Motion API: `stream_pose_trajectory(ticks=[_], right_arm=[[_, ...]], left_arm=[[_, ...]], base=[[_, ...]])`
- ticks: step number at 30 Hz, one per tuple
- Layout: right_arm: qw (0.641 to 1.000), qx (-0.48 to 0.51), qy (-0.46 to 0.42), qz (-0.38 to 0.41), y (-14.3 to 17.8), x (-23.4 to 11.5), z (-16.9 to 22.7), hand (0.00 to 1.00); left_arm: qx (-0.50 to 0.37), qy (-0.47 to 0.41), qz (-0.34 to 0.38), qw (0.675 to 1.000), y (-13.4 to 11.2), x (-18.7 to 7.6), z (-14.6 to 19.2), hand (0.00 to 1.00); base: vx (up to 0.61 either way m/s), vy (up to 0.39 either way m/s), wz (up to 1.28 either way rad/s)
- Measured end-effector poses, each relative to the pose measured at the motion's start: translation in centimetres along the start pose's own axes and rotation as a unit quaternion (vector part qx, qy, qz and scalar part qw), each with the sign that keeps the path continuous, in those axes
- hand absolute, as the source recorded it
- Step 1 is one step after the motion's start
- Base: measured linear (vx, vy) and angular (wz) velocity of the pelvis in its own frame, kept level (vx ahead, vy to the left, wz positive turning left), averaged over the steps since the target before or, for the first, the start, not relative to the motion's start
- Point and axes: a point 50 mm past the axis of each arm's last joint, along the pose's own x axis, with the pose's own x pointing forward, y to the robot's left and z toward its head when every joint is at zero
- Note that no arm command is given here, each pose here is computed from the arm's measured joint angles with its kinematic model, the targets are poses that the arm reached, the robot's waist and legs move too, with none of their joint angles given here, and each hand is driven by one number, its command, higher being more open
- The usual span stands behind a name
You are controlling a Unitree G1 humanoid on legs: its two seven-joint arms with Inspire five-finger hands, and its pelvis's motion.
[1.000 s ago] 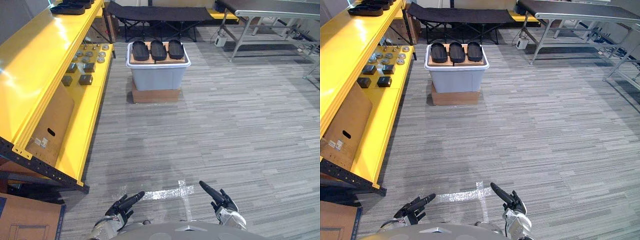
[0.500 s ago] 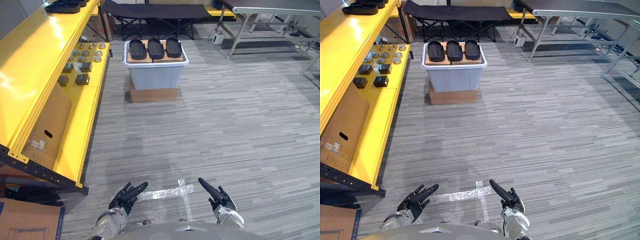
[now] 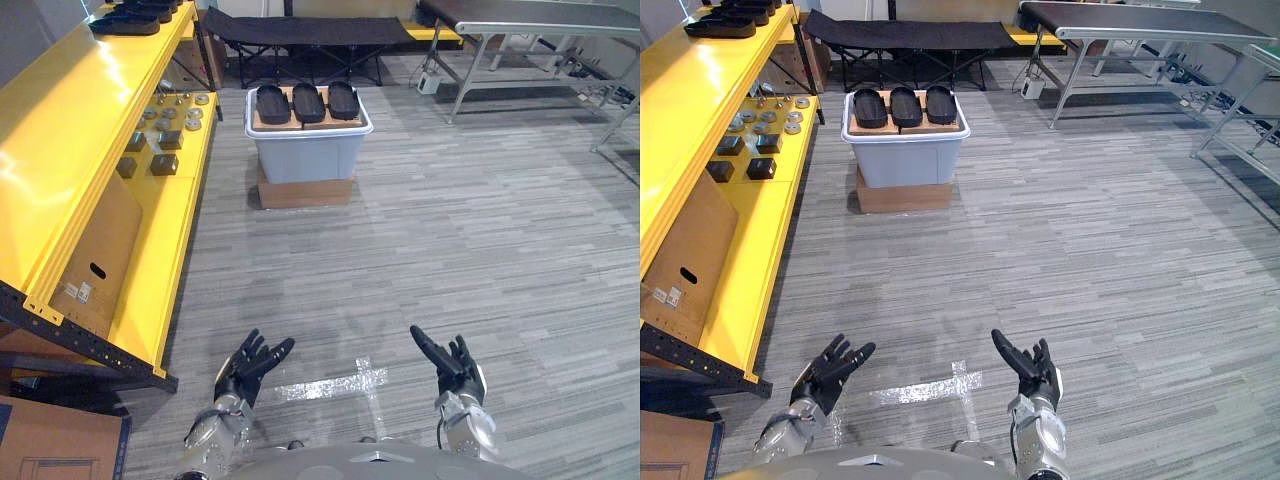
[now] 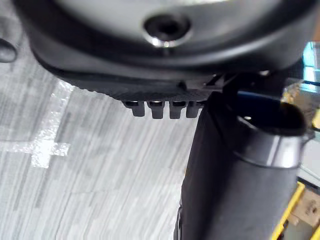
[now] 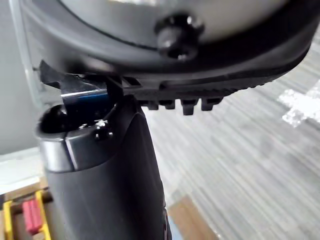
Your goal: Walk over and take three plastic housings, then place them on the shelf
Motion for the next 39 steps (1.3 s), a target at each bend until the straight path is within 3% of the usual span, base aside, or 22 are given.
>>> stream_pose_trajectory(ticks=[8,13,20,27,35,39], right_arm=[[0.999,-0.006,-0.022,0.026,0.8,-0.1,0.7,1.00],[0.998,-0.021,-0.008,0.054,1.9,0.2,0.6,1.00],[0.999,-0.005,0.002,0.054,0.4,-1.5,-0.2,1.00],[0.996,-0.027,-0.026,0.079,-0.3,-0.8,2.1,1.00],[0.987,-0.044,-0.066,0.142,3.2,0.7,4.5,1.00],[0.985,-0.068,-0.045,0.153,3.5,0.5,3.6,1.00]], left_arm=[[-0.002,-0.027,-0.010,1.000,-1.1,0.4,1.3,1.00],[-0.049,-0.072,0.000,0.996,-2.1,0.7,3.3,1.00],[-0.042,-0.090,0.018,0.995,-2.5,1.2,4.9,1.00],[-0.056,-0.077,0.041,0.995,-2.0,0.6,3.3,1.00],[-0.069,-0.060,0.018,0.996,-2.2,0.0,2.1,1.00],[-0.062,-0.057,0.014,0.996,-1.8,-0.3,2.0,1.00]], base=[[0.01,0.008,-0.05],[0.05,0.044,-0.35],[0.25,-0.043,0.42],[0.41,-0.256,0.21],[0.44,-0.104,-0.48],[0.43,0.154,-0.73]])
